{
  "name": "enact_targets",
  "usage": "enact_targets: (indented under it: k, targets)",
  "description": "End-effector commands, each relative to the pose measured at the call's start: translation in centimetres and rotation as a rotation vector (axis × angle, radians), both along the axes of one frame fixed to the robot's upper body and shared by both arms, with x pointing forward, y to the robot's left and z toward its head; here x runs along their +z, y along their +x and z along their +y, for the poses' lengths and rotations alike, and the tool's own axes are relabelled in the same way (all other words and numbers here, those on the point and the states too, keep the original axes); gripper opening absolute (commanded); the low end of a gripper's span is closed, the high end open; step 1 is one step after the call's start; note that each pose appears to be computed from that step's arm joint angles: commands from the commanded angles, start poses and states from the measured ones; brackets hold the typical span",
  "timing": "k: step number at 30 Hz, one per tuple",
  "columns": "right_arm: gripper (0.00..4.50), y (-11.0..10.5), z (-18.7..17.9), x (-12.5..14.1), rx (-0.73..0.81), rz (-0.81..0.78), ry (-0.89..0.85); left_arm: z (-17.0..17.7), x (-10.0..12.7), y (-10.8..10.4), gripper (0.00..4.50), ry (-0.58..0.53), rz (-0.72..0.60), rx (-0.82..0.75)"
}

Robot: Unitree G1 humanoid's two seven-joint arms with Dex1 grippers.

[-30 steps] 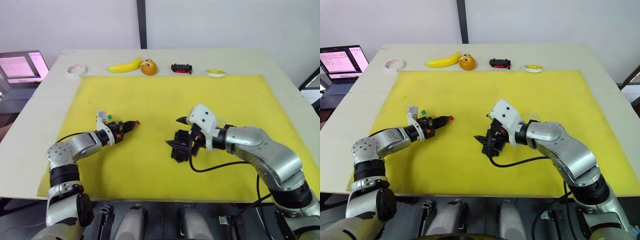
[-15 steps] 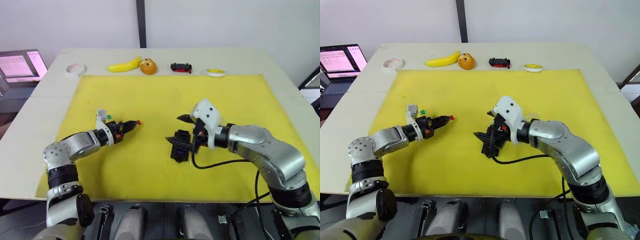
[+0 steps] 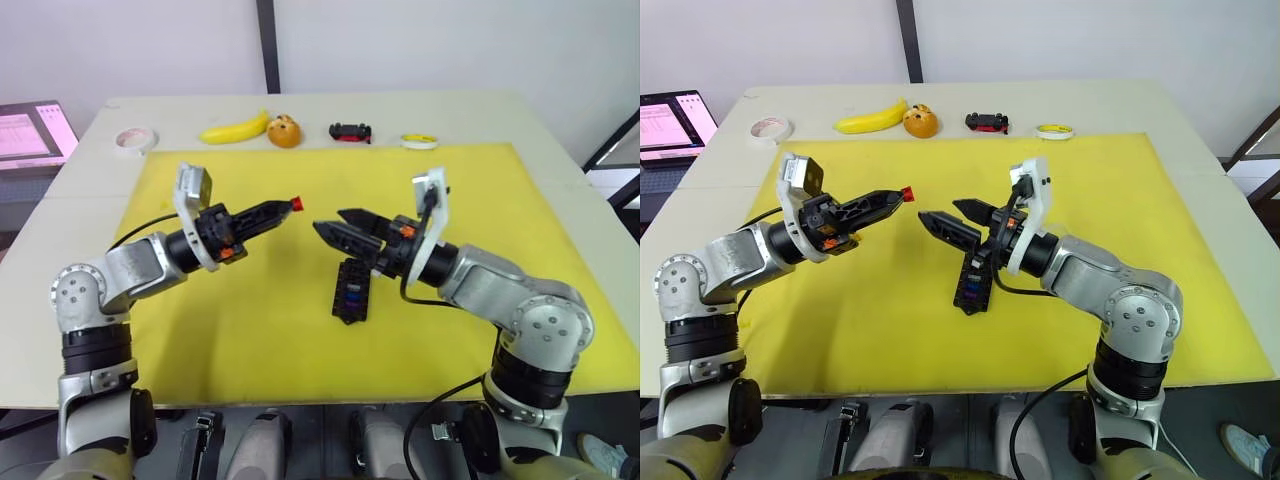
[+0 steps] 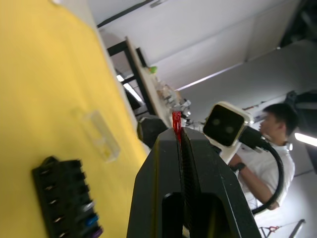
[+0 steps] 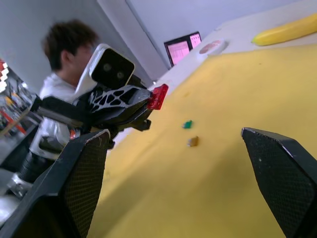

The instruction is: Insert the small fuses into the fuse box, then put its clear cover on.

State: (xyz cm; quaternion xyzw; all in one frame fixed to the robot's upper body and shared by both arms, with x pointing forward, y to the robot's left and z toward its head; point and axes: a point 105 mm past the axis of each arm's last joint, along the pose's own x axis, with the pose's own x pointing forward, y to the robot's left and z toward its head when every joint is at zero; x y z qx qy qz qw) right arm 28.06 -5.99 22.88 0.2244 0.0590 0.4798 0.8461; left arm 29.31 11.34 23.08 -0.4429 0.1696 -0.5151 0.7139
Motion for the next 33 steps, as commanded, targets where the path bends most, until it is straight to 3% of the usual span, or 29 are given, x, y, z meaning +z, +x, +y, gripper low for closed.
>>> enact_targets:
  k: [1, 2, 3, 7, 33]
  targets:
    - [4.5, -0.6, 0.3, 1.8, 0.02, -0.011, 0.081, -0.5, 1.1, -0.7, 0.05, -0.039, -0.051, -0.024]
    - [3.98, -0.7, 0.3, 1.8, 0.022, -0.004, 0.087, -0.6, 1.1, -0.7, 0.0, -0.042, -0.049, -0.025]
    - [3.77, -0.9, 0.5, 1.9, 0.029, 0.004, 0.092, -0.7, 1.1, -0.7, 0.0, -0.051, -0.048, -0.026]
    - [1.79, -1.1, 0.8, 2.0, 0.037, 0.04, 0.115, -1.1, 1.1, -0.7, 0.0, -0.071, -0.047, -0.032]
    - [1.79, -1.0, 1.5, 2.5, 0.024, 0.114, 0.161, -1.9, 0.8, -1.1, 0.0, -0.115, -0.043, -0.058]
